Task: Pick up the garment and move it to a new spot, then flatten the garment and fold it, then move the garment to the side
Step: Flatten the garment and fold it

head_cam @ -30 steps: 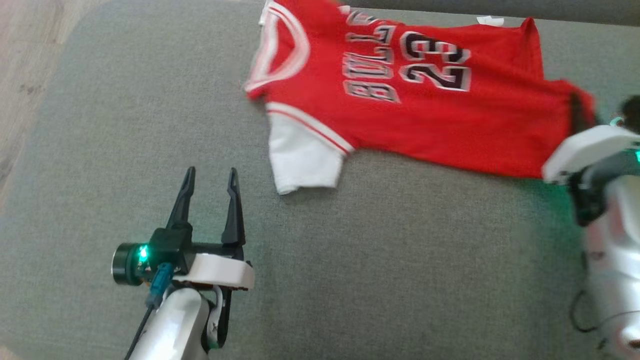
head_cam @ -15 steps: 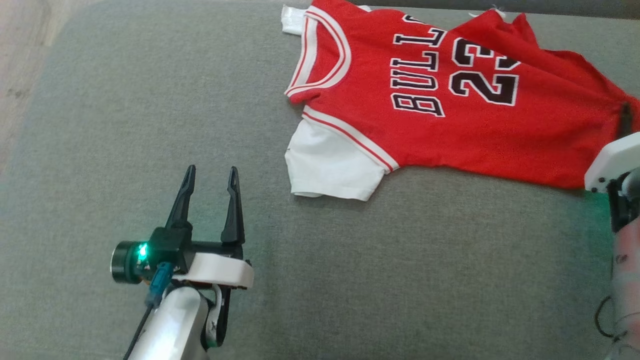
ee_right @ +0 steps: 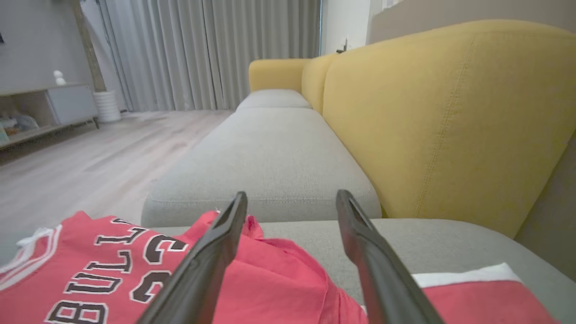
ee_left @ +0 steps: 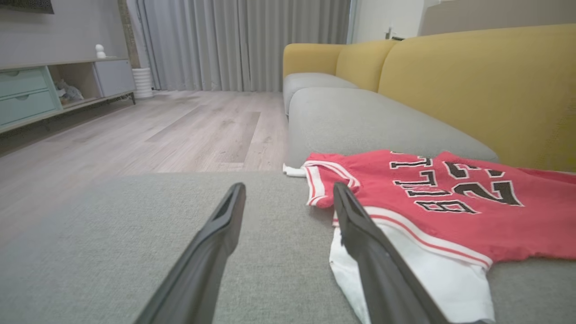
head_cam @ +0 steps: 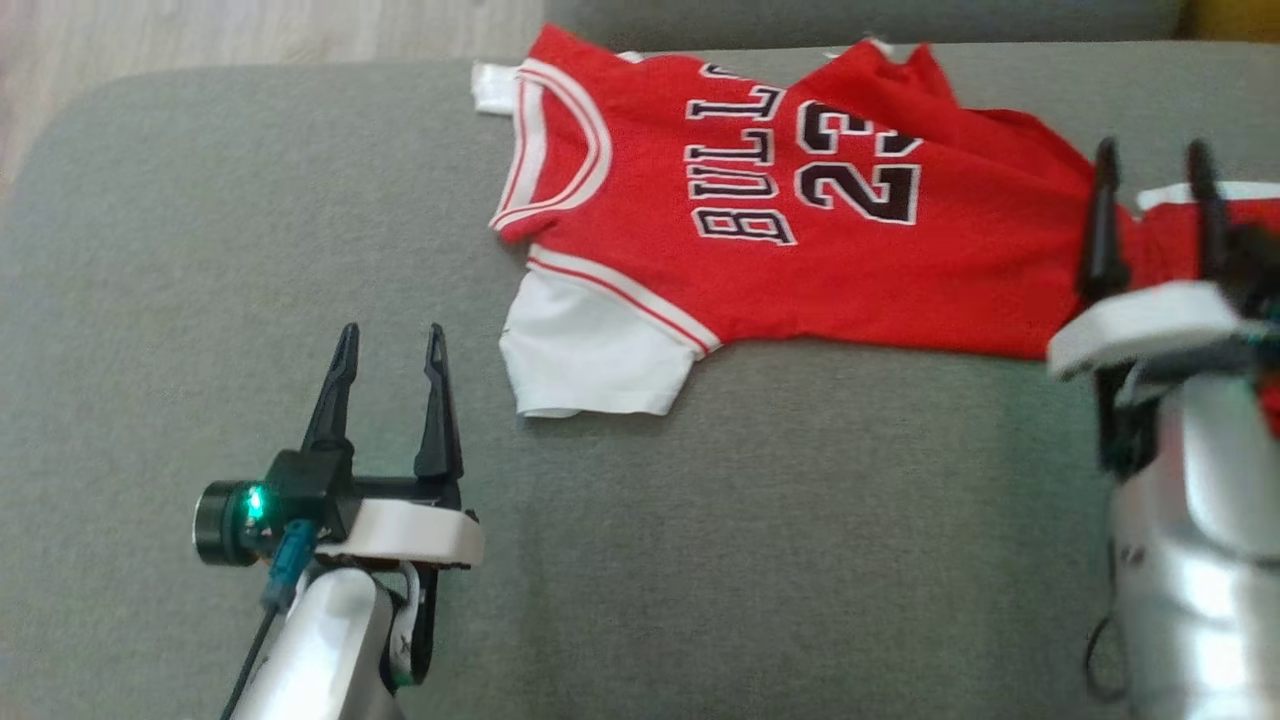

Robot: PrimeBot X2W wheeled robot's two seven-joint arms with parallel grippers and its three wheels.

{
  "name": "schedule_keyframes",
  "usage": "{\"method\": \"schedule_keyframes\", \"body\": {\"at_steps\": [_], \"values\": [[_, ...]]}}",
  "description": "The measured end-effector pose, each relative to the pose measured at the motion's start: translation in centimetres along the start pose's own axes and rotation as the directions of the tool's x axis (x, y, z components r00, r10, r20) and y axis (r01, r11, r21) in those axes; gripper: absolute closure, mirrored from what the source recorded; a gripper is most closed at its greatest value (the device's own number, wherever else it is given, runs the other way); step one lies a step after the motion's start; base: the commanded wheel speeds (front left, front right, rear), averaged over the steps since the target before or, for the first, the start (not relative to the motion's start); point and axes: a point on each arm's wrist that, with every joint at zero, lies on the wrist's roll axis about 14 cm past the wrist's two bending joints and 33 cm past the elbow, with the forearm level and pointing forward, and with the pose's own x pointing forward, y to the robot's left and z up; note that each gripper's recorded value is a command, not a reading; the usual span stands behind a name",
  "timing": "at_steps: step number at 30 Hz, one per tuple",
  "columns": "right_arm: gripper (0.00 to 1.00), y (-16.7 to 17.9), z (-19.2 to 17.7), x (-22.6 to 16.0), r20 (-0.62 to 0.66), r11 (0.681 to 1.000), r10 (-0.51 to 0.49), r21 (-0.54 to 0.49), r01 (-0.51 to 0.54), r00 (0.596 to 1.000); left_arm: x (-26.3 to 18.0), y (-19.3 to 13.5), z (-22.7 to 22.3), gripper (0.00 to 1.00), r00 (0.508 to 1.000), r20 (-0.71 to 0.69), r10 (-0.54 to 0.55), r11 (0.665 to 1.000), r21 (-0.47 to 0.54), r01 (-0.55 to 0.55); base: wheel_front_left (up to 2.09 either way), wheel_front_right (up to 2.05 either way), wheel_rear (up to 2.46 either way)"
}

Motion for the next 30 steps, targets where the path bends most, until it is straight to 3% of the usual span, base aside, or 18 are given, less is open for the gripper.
{"method": "schedule_keyframes", "body": {"at_steps": [5, 12, 19, 30], "values": [[0.0, 1.7, -1.4, -5.3, 0.006, 0.995, 0.056, 0.084, -0.056, 0.998, 0.5, -1.3, 0.5, 0.0, 0.999, 0.016, -0.036, 0.999, -0.022, 0.036, 0.0, 0.0, 0.0], [0.0, 0.2, -2.5, -10.6, -0.006, 0.984, -0.001, 0.176, 0.002, 1.0, 0.7, -2.6, 0.0, 0.0, 0.996, 0.004, -0.084, 0.996, -0.036, 0.084, 0.0, 0.0, 0.0], [0.0, -0.8, -1.6, -11.2, 0.023, 0.984, -0.032, 0.175, 0.027, 0.999, 0.8, -3.9, -2.5, 0.0, 0.984, -0.081, -0.157, 0.987, -0.03, 0.155, 0.0, 0.0, 0.0], [0.0, -2.4, -2.7, -11.4, -0.008, 0.981, -0.078, 0.176, 0.078, 0.997, 2.9, -4.1, -7.7, 0.0, 0.904, -0.357, -0.236, 0.963, 0.035, 0.266, 0.0, 0.0, 0.0]]}}
